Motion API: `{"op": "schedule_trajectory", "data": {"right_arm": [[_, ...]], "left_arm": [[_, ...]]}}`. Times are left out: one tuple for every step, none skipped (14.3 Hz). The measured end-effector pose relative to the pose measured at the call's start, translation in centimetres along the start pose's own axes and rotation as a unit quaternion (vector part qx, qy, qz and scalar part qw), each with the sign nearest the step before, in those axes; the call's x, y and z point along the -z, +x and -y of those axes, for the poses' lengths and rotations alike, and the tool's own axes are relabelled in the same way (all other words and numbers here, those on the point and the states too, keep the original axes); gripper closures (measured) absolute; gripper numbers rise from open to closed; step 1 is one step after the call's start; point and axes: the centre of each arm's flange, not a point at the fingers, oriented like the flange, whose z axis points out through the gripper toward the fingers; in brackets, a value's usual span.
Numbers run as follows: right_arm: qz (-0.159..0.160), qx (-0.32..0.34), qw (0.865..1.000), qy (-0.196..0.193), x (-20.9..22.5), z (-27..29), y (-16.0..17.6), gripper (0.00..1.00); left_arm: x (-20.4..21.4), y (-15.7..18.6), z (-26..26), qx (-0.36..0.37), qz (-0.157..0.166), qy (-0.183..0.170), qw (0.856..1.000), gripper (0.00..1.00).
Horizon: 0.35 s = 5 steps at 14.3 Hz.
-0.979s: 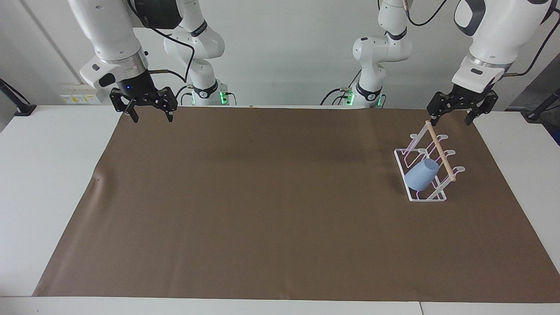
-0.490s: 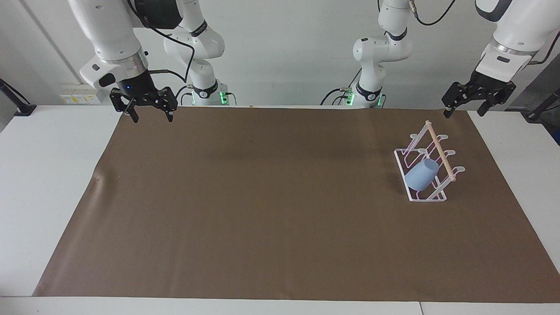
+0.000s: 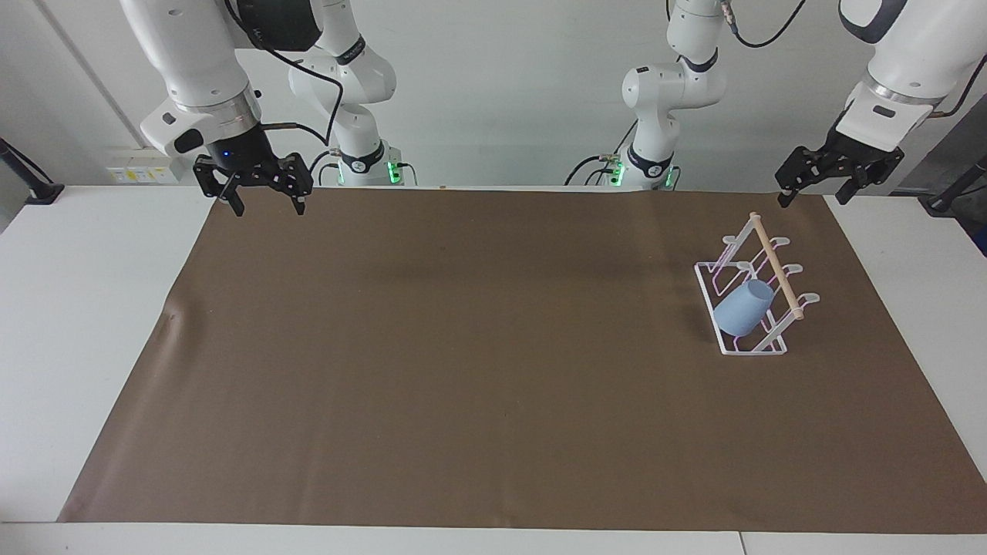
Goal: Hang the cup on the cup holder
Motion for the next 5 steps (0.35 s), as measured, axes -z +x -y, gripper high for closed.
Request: {"op": "schedule_trajectory", "data": {"right_arm": [[0.000, 0.000, 1.000, 0.000, 0.00, 0.00, 0.00, 0.00], [0.000, 0.000, 1.000, 0.000, 0.00, 0.00, 0.00, 0.00], [0.000, 0.000, 1.000, 0.000, 0.00, 0.00, 0.00, 0.00], [0.000, 0.000, 1.000, 0.000, 0.00, 0.00, 0.00, 0.00], [0.000, 0.000, 1.000, 0.000, 0.00, 0.00, 0.00, 0.00]], "left_arm": [[-0.03, -0.04, -0.06, 0.000, 0.002, -0.002, 1.000, 0.00], [-0.11, -0.13, -0.13, -0.001, 0.006, -0.005, 1.000, 0.00], [-0.17, -0.21, -0.18, -0.001, 0.010, -0.006, 1.000, 0.00], [-0.19, -0.23, -0.20, -0.001, 0.011, -0.007, 1.000, 0.00], [-0.20, -0.25, -0.23, -0.001, 0.011, -0.007, 1.000, 0.00]]}}
